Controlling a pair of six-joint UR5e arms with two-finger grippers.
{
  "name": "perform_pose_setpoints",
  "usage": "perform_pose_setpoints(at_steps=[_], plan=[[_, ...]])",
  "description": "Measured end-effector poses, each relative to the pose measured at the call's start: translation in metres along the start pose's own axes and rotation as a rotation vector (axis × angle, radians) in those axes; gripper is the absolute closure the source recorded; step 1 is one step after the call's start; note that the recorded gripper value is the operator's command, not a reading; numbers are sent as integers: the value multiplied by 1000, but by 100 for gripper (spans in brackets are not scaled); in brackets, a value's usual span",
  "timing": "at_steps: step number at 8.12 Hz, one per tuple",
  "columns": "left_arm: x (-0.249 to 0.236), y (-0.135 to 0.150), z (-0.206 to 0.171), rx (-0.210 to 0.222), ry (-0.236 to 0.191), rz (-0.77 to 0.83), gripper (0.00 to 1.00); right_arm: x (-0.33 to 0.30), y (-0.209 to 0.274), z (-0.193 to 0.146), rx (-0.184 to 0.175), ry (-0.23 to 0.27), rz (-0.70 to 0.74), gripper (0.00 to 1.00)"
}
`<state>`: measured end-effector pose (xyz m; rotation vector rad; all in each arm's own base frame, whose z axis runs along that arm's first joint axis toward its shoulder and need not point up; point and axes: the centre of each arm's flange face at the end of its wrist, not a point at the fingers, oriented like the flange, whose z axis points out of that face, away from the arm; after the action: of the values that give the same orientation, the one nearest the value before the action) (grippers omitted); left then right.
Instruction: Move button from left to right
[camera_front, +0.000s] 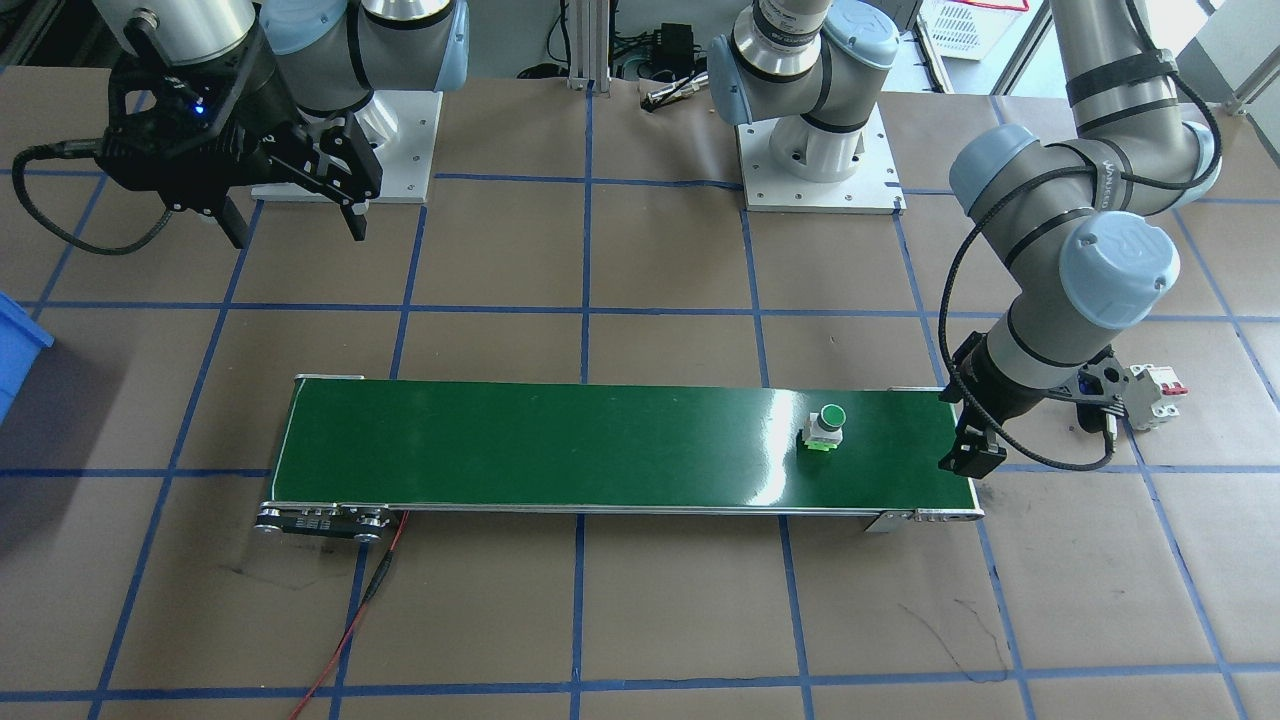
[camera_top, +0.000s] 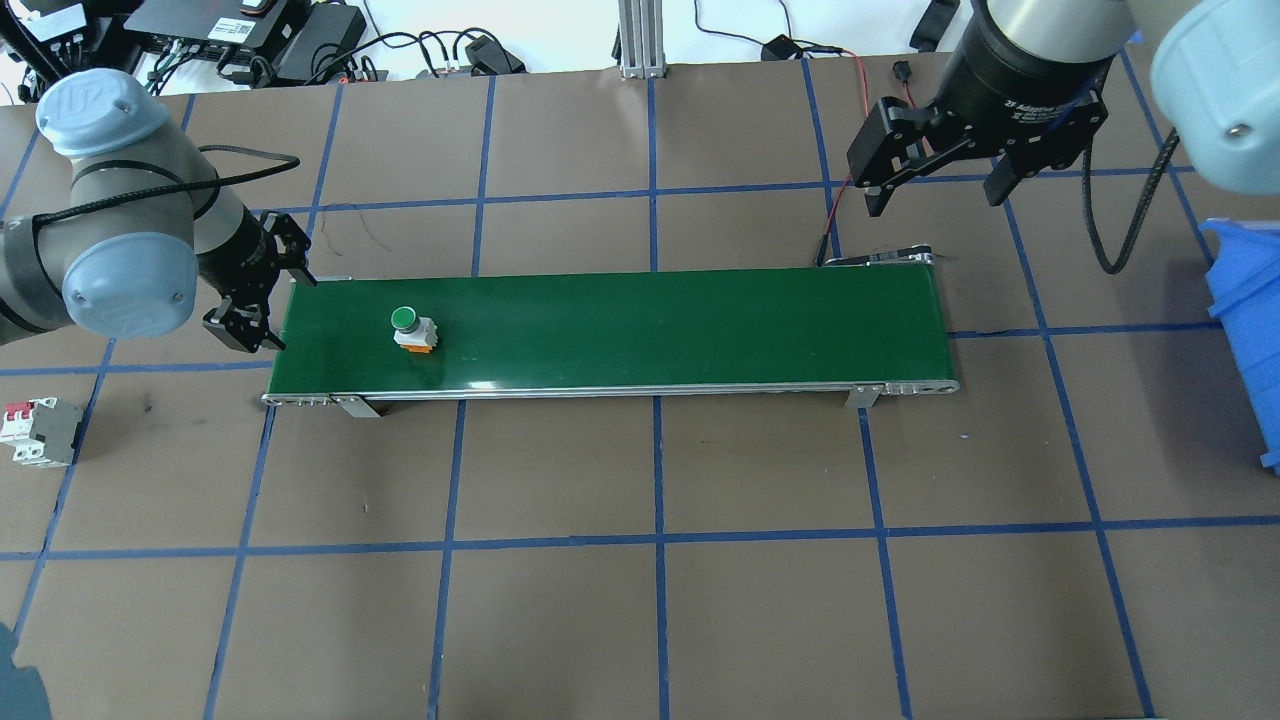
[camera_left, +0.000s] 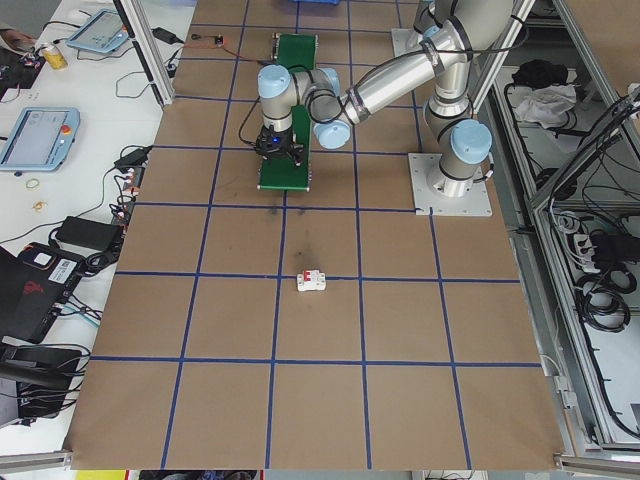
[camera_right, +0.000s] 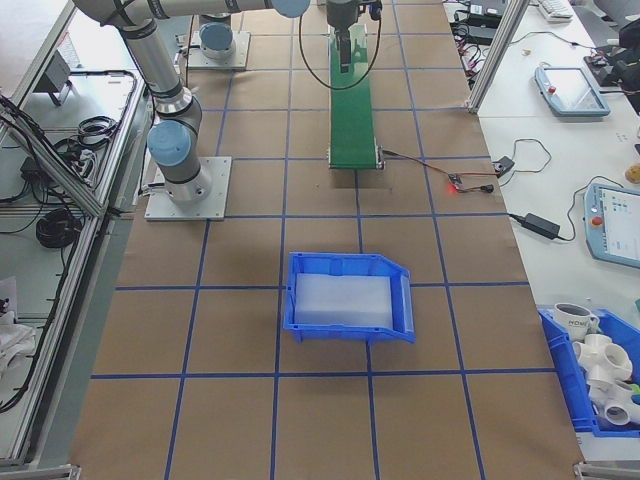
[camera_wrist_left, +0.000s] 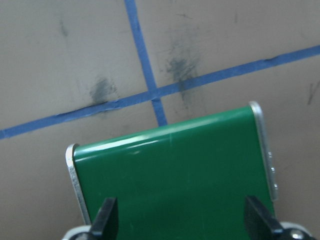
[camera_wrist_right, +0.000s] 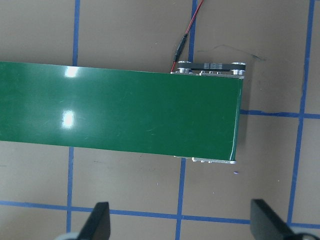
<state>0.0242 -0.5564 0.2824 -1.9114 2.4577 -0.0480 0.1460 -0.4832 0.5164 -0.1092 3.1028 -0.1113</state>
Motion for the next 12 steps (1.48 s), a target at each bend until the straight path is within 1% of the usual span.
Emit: perform_pose_setpoints(at_steps=[1,2,3,4,5,6,7,8,9,10,11,12], plan=[[8,0,-22,18,32,99,6,0,-12,17,-21,-13,-4,0],[15,7,-49,29,43,232,3,0,-25,42,-51,-23,-16,0],[22,21,-77,30,38,338,2,3,-39,76,-77,-24,-30,0],[29,41,-105,29,29,430,0,5,-49,115,-99,-22,-39,0],[38,68,-139,32,19,540,0,7,-55,148,-108,-13,-45,0],[43,96,-178,55,-6,652,0,11,-60,177,-118,13,-48,0],[43,119,-216,85,-24,756,0,14,-63,196,-129,29,-47,0],[39,136,-246,112,-21,840,0,15,-64,207,-137,34,-46,2],[35,145,-263,128,-14,891,0,14,-64,211,-139,26,-42,0],[30,150,-276,140,0,930,0,10,-63,212,-136,-13,-25,0],[25,154,-284,138,21,962,0,6,-62,210,-132,-53,0,0],[21,159,-291,118,51,983,0,2,-59,204,-125,-76,20,0]])
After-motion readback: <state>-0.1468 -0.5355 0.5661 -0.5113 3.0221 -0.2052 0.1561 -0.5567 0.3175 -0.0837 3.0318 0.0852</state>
